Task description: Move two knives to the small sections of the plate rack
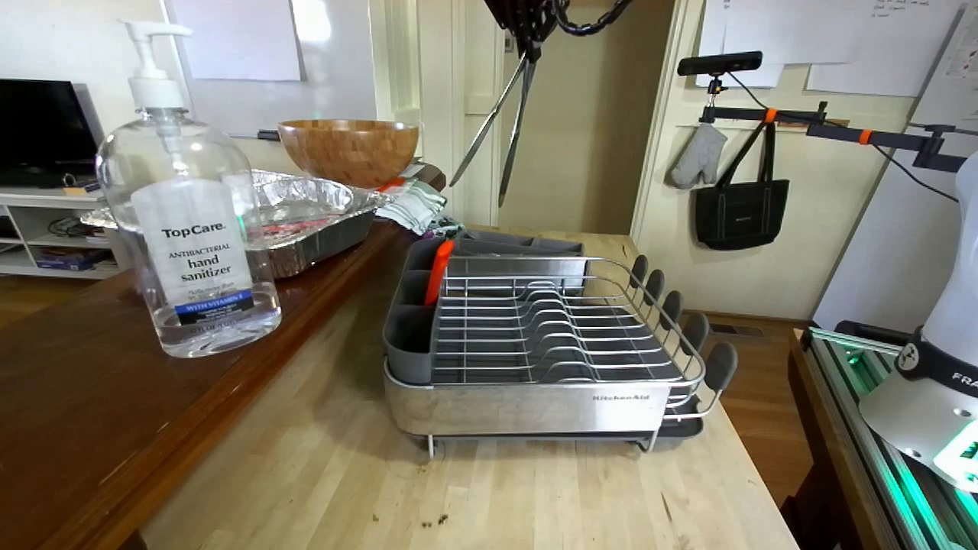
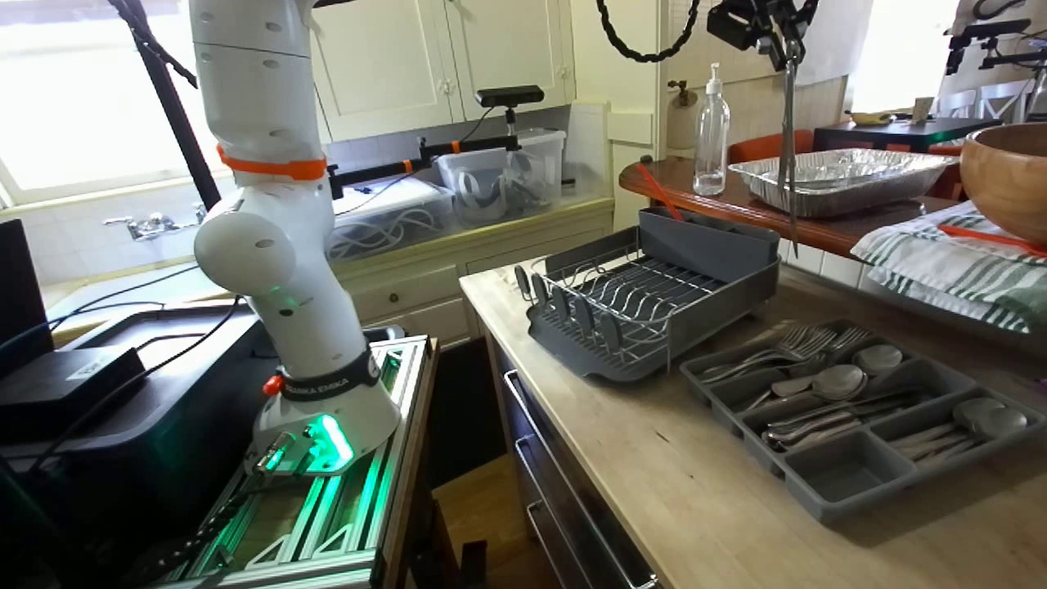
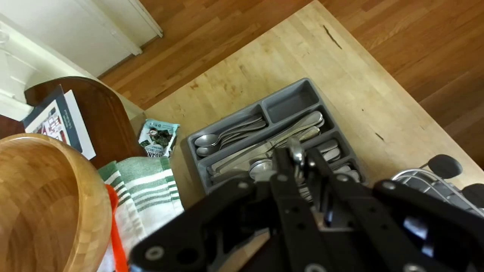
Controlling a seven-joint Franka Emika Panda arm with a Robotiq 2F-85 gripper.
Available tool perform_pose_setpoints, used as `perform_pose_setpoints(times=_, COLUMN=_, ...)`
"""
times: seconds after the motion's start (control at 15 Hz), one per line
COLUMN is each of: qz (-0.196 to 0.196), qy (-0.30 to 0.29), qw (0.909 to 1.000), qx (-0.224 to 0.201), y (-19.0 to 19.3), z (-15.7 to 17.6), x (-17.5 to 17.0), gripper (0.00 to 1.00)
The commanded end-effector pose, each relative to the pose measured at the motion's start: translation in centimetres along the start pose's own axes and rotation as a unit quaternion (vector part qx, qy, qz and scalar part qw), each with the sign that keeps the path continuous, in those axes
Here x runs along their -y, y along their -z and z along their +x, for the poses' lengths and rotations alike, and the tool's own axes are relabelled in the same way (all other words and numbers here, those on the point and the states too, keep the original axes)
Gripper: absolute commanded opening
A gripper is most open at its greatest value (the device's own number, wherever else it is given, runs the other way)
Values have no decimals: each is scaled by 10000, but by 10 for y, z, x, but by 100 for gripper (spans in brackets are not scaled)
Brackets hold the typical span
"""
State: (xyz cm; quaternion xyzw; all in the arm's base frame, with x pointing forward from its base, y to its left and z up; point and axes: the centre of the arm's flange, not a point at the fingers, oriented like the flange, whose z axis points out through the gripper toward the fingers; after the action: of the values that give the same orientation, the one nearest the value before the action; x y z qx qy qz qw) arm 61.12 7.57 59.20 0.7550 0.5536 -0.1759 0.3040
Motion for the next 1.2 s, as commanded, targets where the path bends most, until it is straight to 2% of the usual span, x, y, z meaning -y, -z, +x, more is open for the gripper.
perform_pose_setpoints(times=0.0, qz=5, qy=12, qw=10000, qx=11, y=-1, z=0, x=-1, gripper=4)
perform_pose_setpoints(times=0.27, qz=-321, qy=1237, qw=9918, qx=-71, y=20, z=31, x=-12, gripper=4)
perform_pose_setpoints(times=0.53, qz=-646, qy=2231, qw=9726, qx=-57, y=58, z=67, x=-2, gripper=4)
perform_pose_setpoints(times=0.87, qz=-1261, qy=3336, qw=9342, qx=125, y=89, z=108, x=-10, gripper=4)
perform_pose_setpoints(times=1.13, qz=-1842, qy=4125, qw=8917, qx=285, y=94, z=127, x=-30, gripper=4)
